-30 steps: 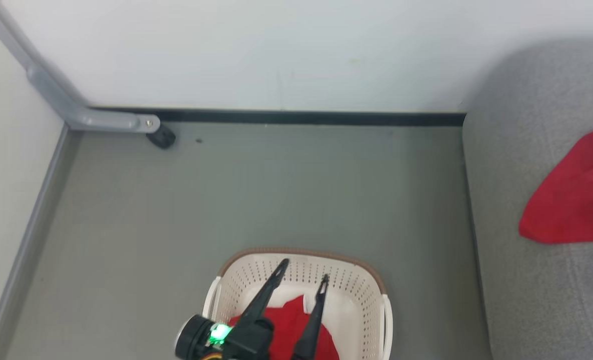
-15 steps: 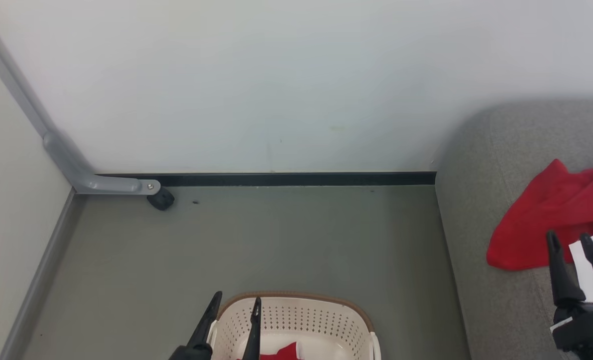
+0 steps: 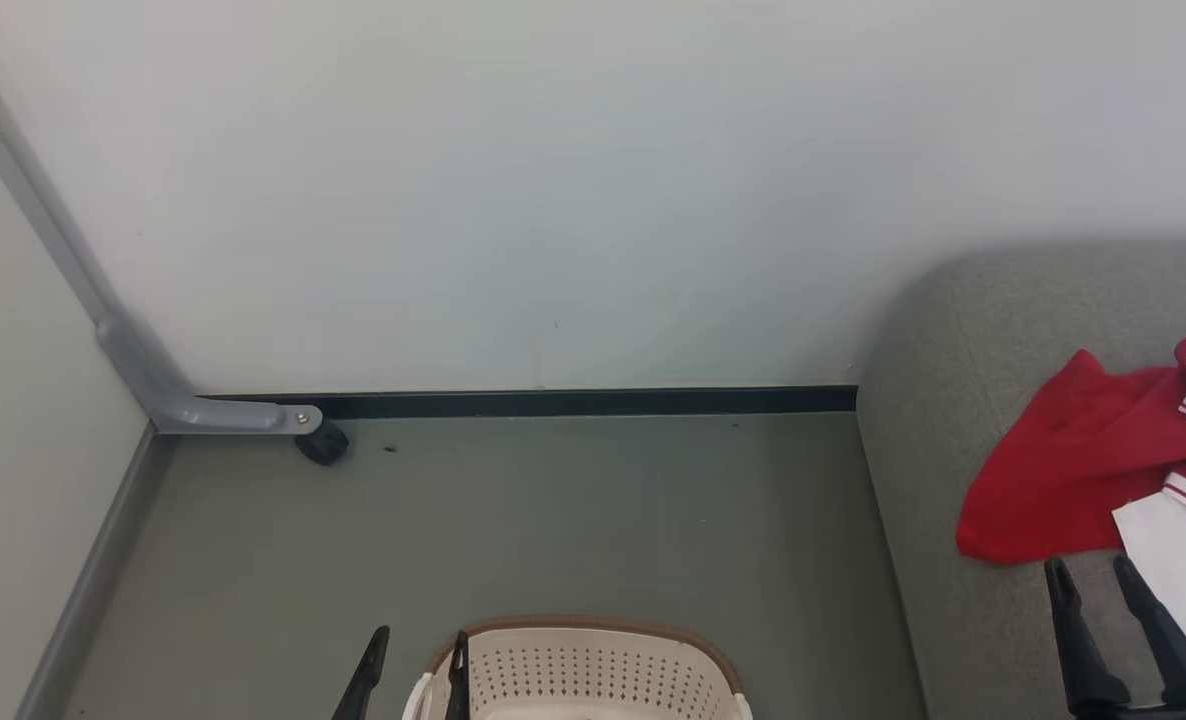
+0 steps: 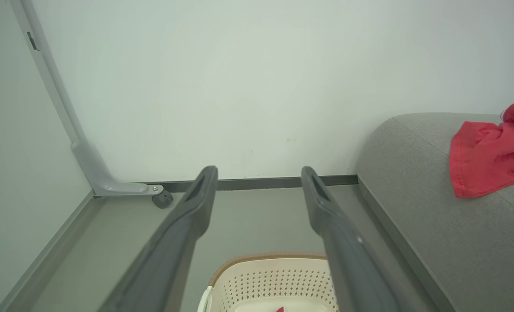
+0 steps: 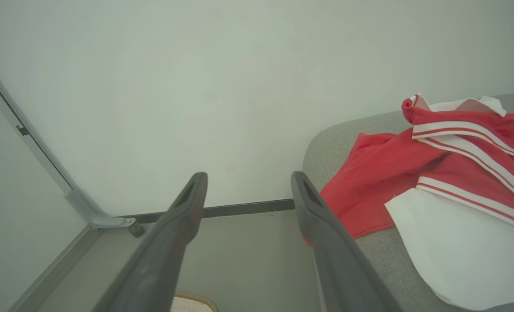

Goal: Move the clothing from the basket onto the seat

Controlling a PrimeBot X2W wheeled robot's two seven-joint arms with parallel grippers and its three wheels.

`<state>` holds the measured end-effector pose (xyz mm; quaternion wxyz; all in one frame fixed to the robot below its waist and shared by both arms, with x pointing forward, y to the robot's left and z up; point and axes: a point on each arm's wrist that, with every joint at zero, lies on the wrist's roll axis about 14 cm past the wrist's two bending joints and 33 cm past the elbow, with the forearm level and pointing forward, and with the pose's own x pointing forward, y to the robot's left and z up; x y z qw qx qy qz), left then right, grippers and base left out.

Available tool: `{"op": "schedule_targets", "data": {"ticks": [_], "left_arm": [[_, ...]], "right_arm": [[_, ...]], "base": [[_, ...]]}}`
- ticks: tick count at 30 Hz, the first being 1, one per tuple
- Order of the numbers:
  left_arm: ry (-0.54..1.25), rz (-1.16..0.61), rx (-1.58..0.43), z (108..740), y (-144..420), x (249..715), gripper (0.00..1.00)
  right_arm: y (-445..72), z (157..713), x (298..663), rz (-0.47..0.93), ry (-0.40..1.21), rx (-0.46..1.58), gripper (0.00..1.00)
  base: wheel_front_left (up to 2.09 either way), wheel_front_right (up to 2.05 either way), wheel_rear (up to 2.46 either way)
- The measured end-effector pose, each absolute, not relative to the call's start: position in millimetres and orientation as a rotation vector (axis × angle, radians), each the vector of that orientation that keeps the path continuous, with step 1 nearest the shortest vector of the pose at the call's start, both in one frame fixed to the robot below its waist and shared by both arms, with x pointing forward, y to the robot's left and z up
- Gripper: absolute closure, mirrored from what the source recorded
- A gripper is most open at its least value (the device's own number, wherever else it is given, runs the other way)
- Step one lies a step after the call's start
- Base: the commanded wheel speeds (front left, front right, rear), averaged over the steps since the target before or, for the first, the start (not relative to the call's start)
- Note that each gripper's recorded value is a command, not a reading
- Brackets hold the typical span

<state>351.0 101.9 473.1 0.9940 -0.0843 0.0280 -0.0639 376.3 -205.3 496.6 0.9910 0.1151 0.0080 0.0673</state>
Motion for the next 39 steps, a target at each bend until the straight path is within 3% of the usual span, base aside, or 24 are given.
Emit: {"op": "schedule_targets", "data": {"ticks": [13,39], "left_arm": [[0.082,-0.031,-0.164,462.0,132.4,333.4,0.0],[0.098,-0.016,-0.167,457.2,136.3,332.9,0.0]], "right_arm": [[-190.9,496.0,353.9,0.146,0.01,0.207,0.0],[-193.2,504.5,352.9,0.137,-0.021,0.194,0.0]], "base": [[0.0,0.0,0.0],[0.0,0.0,0.0]]}}
